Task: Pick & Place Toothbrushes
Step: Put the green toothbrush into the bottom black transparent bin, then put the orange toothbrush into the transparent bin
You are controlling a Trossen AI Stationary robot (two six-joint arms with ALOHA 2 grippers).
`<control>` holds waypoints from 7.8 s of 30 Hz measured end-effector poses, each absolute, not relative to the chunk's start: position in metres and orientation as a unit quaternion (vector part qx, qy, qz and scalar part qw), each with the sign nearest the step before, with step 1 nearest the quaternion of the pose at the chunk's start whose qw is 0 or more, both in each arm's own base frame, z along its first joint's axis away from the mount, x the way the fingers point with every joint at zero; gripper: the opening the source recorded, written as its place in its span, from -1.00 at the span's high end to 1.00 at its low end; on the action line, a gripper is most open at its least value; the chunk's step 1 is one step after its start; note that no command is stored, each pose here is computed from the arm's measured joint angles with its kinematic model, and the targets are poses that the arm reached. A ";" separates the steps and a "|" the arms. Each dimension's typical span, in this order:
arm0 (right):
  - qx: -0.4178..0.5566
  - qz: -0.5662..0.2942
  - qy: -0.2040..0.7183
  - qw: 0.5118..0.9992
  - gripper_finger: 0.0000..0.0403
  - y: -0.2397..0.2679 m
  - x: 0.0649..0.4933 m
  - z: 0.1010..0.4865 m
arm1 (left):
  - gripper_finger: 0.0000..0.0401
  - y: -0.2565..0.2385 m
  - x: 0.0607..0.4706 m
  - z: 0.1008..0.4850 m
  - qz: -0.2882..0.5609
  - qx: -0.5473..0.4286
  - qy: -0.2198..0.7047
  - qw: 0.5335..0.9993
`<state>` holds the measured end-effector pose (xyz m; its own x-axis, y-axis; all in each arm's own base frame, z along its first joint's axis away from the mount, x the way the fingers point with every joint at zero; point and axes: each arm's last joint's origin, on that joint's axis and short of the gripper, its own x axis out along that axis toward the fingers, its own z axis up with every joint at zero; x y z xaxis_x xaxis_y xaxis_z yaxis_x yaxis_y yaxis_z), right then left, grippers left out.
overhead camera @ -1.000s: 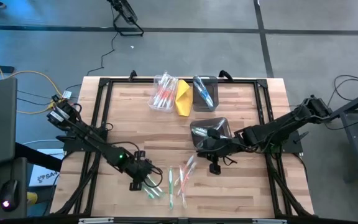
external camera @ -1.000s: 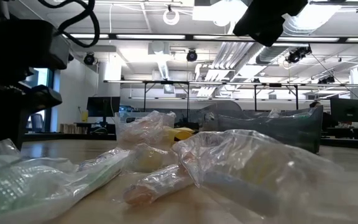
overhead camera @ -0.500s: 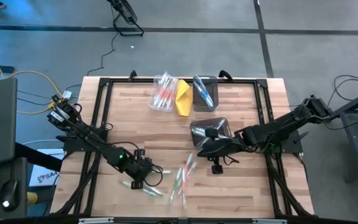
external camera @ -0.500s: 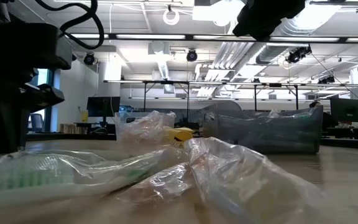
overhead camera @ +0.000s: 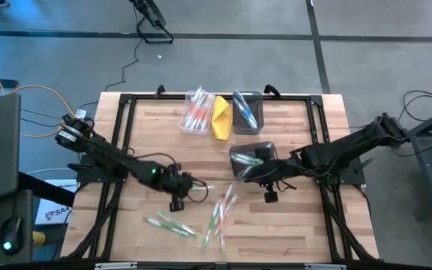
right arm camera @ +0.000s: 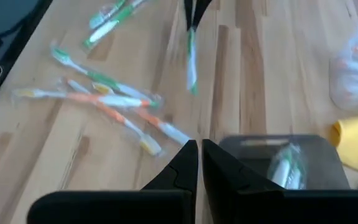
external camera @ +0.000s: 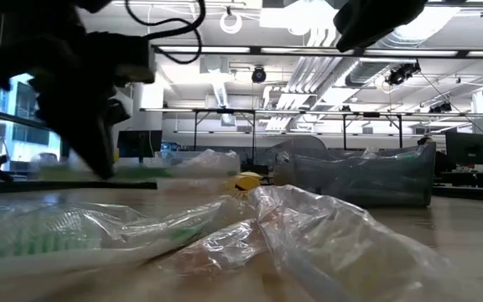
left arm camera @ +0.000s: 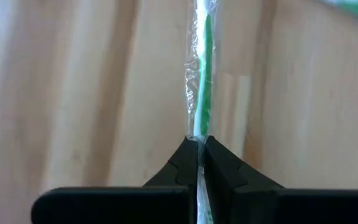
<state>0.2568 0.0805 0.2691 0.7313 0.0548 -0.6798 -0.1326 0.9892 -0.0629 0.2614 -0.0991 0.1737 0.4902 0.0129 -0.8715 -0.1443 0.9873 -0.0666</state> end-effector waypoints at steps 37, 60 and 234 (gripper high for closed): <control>-0.043 0.054 0.383 0.921 0.93 0.082 0.213 0.291 | 0.99 -0.006 0.367 0.247 0.042 -0.125 0.130 0.983; -0.053 0.019 0.370 0.927 0.93 0.079 0.213 0.293 | 0.99 -0.003 0.431 0.185 0.103 -0.158 0.169 0.967; 0.421 -0.234 0.486 0.729 0.39 0.253 0.385 0.182 | 0.98 -0.087 0.160 0.267 -0.001 0.045 0.324 0.945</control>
<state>0.3855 0.2534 0.1816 0.4178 0.0685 -0.9059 0.7502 0.5365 0.3866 0.1605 -0.0873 0.2666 0.7895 0.0281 -0.6132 0.0308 0.9959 0.0853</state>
